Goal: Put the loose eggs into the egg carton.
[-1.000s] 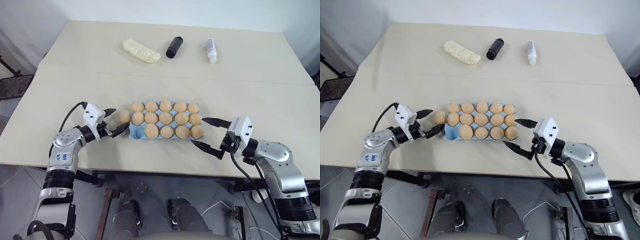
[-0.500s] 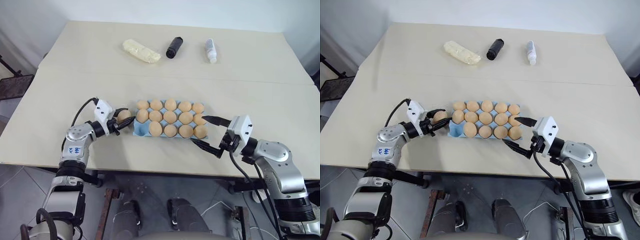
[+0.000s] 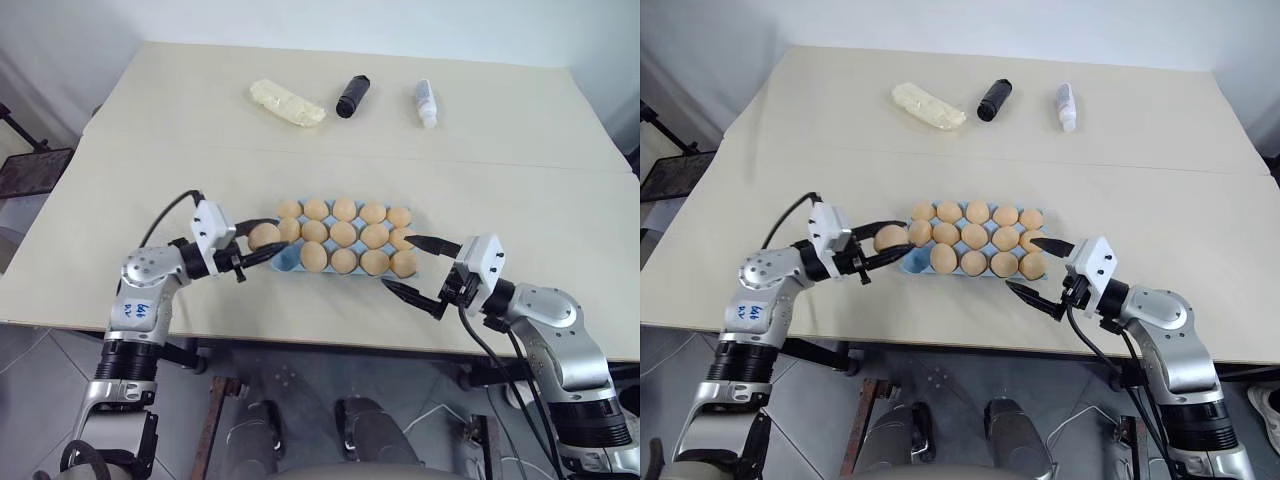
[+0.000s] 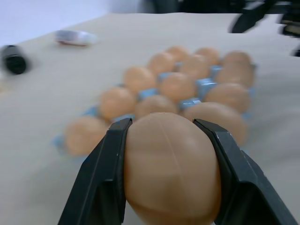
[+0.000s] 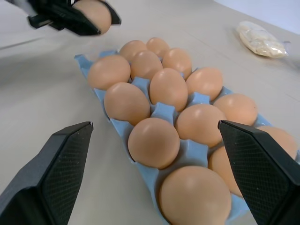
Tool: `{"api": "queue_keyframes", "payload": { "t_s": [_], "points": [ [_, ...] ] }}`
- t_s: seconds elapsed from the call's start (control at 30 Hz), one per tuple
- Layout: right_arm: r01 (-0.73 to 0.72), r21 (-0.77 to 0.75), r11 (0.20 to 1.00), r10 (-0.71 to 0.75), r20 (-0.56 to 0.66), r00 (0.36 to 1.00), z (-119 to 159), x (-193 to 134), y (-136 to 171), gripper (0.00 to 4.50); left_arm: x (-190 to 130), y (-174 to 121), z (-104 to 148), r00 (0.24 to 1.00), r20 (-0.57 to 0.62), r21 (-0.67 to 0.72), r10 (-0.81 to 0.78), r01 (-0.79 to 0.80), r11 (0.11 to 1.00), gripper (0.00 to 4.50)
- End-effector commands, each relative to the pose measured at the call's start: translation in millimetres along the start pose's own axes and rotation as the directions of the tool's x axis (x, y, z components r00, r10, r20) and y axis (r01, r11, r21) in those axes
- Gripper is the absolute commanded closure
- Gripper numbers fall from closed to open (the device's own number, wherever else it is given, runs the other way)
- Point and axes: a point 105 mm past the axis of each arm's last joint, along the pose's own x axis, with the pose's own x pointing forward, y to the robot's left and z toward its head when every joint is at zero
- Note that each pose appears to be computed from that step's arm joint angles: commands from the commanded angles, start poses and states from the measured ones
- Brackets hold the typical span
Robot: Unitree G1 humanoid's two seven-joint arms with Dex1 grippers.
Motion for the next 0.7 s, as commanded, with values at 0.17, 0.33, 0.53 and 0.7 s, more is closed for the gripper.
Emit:
{"api": "queue_keyframes", "payload": {
  "t_s": [0.17, 0.33, 0.53, 0.7],
  "points": [
    [-0.001, -0.022, 1.0, 0.002, 0.035, 0.999, 8, 2, 4, 0.0, 11, 2, -1, 1.0, 0.013, 0.015, 0.013, -0.013, 1.0, 2.02],
    [0.0, -0.021, 1.0, 0.001, 0.04, 0.999, 8, 3, 4, 0.0, 1, 5, 9, 0.998, 0.042, 0.045, 0.037, -0.039, 0.998, 0.49],
    [0.004, -0.018, 1.0, -0.003, 0.035, 0.999, 7, 1, 3, 0.0, -43, 13, 14, 0.994, -0.009, 0.071, 0.105, -0.104, 0.992, 0.49],
    [0.023, -0.017, 1.0, -0.023, 0.006, 1.0, -2, -5, -3, 0.0, -92, 24, 2, 0.972, -0.109, 0.094, 0.207, -0.197, 0.976, 0.49]
  ]
}}
